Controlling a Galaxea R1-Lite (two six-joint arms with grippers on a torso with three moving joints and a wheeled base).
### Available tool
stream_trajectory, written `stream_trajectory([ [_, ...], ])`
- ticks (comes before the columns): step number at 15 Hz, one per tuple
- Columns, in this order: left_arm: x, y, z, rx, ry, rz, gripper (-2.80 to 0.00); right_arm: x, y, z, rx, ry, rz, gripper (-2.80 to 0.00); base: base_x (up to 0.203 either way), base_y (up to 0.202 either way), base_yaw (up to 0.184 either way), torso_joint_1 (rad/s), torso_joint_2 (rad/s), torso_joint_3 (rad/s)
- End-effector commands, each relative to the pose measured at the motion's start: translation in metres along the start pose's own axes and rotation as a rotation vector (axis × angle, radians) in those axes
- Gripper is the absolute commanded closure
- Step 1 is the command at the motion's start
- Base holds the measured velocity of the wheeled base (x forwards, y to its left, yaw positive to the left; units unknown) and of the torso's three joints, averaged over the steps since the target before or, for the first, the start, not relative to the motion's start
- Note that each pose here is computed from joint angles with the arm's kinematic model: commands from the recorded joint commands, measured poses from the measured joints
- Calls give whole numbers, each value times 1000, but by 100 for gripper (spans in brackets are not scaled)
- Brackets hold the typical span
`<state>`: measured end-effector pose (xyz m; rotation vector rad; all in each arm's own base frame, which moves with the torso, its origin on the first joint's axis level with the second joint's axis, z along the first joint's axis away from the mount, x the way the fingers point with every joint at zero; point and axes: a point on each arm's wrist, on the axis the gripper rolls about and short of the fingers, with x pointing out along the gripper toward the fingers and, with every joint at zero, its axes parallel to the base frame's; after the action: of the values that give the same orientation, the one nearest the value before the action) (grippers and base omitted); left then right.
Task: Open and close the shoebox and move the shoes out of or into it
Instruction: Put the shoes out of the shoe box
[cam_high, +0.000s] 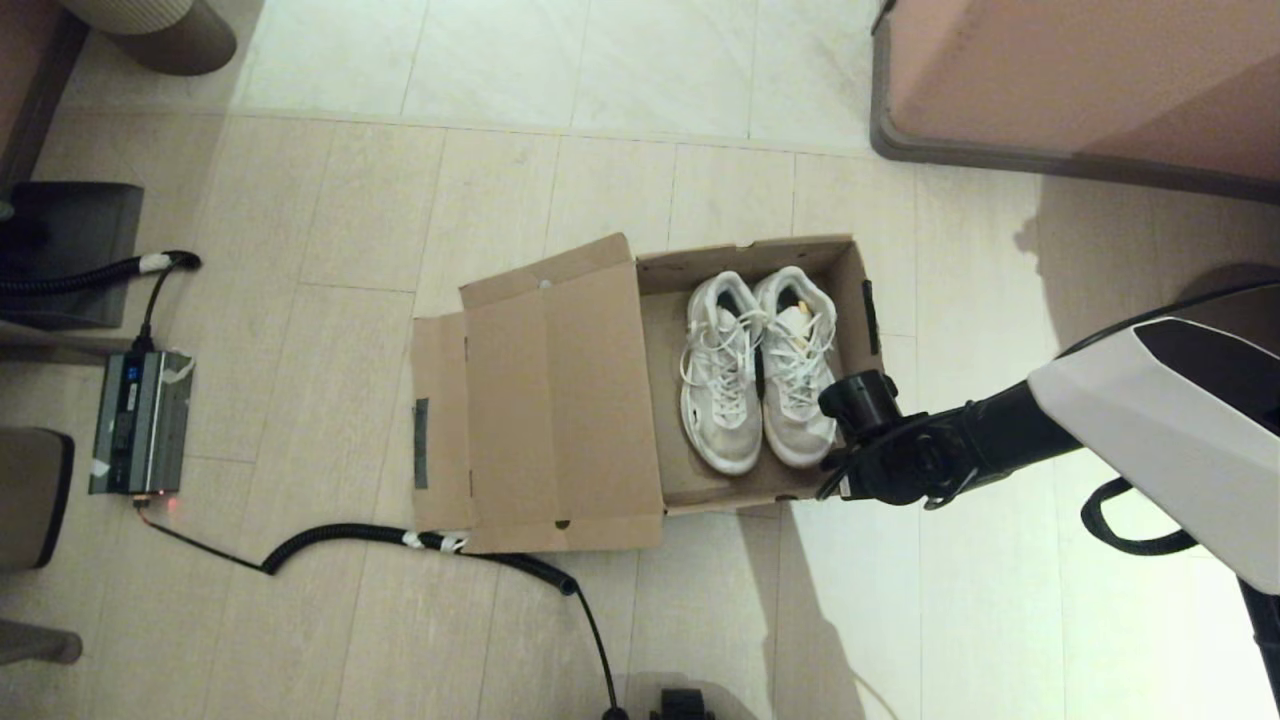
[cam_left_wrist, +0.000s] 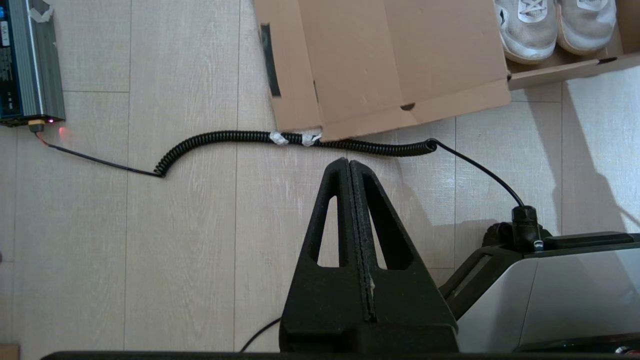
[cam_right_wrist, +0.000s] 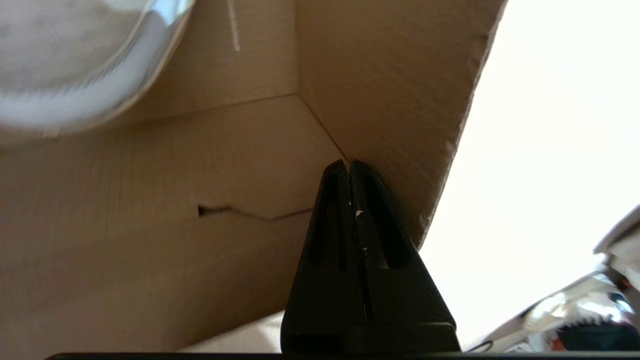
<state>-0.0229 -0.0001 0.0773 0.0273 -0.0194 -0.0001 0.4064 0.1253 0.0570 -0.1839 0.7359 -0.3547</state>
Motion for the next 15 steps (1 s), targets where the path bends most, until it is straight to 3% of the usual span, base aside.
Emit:
stream_trajectory([
  [1, 1, 0, -2, 0, 9, 0, 0, -5, 1, -7, -7, 2, 17, 0, 0, 0, 0, 0, 0, 0],
  [8, 1, 0, -2, 0, 9, 0, 0, -29, 9, -43, -81, 66, 95, 0, 0, 0, 0, 0, 0, 0],
  [12, 1, 0, -2, 0, 9, 0, 0, -35, 1, -60, -105, 110, 97, 0, 0, 0, 0, 0, 0, 0],
  [15, 1, 0, -2, 0, 9, 0, 0, -20, -15, -60, -46, 94, 76, 0, 0, 0, 0, 0, 0, 0],
])
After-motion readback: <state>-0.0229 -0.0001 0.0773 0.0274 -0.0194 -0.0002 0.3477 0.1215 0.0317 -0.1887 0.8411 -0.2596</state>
